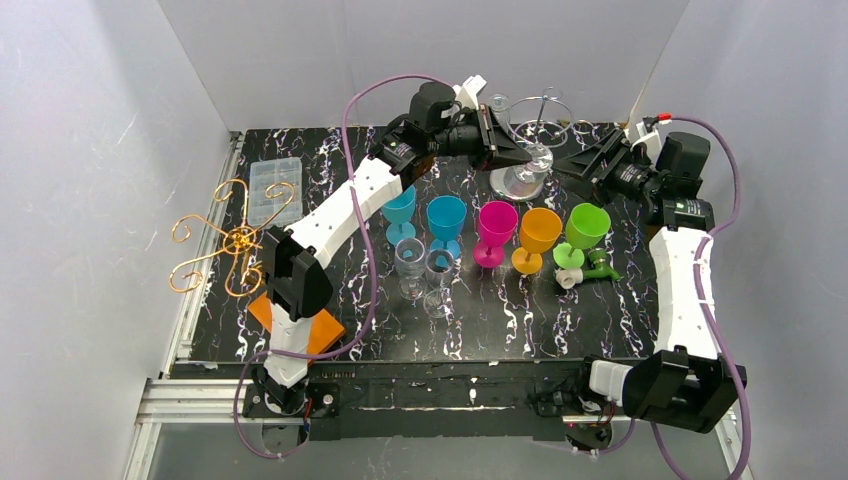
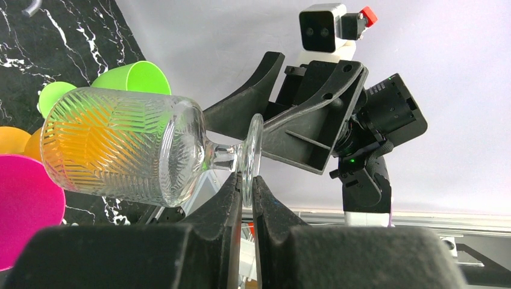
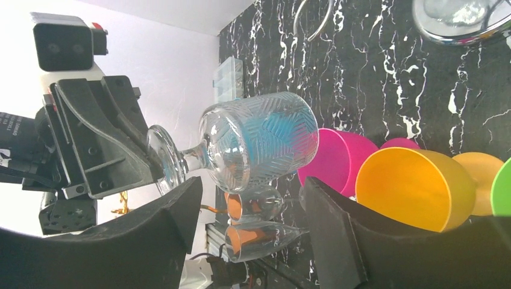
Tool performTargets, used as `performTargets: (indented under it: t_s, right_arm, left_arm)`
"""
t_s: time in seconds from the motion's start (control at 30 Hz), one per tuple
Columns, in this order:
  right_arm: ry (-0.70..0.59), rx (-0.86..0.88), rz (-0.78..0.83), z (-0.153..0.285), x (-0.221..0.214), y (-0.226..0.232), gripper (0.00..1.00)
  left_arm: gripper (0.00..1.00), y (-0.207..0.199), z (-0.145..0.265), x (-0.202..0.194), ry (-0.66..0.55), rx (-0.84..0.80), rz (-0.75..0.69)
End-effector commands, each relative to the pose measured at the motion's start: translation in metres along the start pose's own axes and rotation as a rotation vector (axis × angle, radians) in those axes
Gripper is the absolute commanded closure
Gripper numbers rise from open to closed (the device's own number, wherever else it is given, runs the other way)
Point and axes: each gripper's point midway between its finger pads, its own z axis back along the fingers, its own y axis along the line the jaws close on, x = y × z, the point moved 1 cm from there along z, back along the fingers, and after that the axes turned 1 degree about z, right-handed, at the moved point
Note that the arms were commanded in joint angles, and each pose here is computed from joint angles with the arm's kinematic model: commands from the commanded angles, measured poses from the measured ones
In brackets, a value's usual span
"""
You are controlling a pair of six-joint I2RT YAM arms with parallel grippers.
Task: Take the wine glass off the wine glass rack
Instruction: Place the wine glass at the center of the board.
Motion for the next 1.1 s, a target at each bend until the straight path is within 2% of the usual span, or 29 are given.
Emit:
performTargets:
  t_s: [0.0,0.07,0.43,0.77,1.07]
  right_arm:
    - [-0.032,0.019,0.017,0.002,0.012,0.004,0.28]
    - [-0.037,0.036,0.018,-0.001,0.015,0.005,0.27]
    - [-0.128,0.246,-0.034,-0.012,0.035,0.023,0.04]
    - [-0.231,0.469,-0.121,-0.006,0.055,0.048,0.03]
    - [-0.251,0.499,-0.134,-0.005,0.059,0.050,0.04]
  left_arm:
    - [1.00,-0.071,0.037,0.010,-0.080,-0.161,-0.090]
    - [1.00,-0.075,0.040,0.011,-0.093,-0.170,-0.084]
    - [1.00,-0.102,0.054,0.041,-0.220,-0.237,0.061]
    - [1.00,-0.127,0.062,0.065,-0.297,-0.327,0.179]
    - [1.00,-0.138,0.069,0.069,-0.318,-0.372,0.237]
